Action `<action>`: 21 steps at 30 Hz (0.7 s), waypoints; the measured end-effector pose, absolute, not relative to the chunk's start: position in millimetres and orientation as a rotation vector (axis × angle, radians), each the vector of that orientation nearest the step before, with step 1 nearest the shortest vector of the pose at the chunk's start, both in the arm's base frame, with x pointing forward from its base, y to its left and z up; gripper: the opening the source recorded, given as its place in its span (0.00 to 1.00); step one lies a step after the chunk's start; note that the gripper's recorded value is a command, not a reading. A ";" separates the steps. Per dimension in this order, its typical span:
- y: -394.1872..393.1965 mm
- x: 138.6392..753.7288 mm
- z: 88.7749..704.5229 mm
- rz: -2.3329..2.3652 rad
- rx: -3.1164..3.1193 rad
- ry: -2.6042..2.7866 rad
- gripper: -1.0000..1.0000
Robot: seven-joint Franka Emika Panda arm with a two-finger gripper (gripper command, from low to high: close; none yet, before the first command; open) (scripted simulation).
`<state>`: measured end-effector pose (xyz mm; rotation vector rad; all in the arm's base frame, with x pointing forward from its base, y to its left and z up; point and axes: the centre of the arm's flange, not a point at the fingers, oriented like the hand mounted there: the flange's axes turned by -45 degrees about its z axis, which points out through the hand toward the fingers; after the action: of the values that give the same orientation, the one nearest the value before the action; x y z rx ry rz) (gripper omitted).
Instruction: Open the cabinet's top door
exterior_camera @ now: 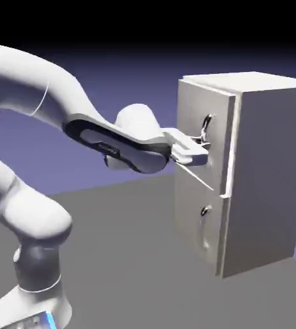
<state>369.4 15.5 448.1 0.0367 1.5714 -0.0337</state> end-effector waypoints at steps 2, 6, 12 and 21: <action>21.5 360.7 448.1 -0.064 0.067 1.571 0.00; 34.5 344.3 448.1 -0.122 0.126 1.568 0.00; 54.9 322.7 448.2 -0.206 0.210 1.562 0.00; 87.7 295.9 448.2 -0.326 0.330 1.548 0.00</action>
<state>295.9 87.7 448.2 0.3300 1.5476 -0.3264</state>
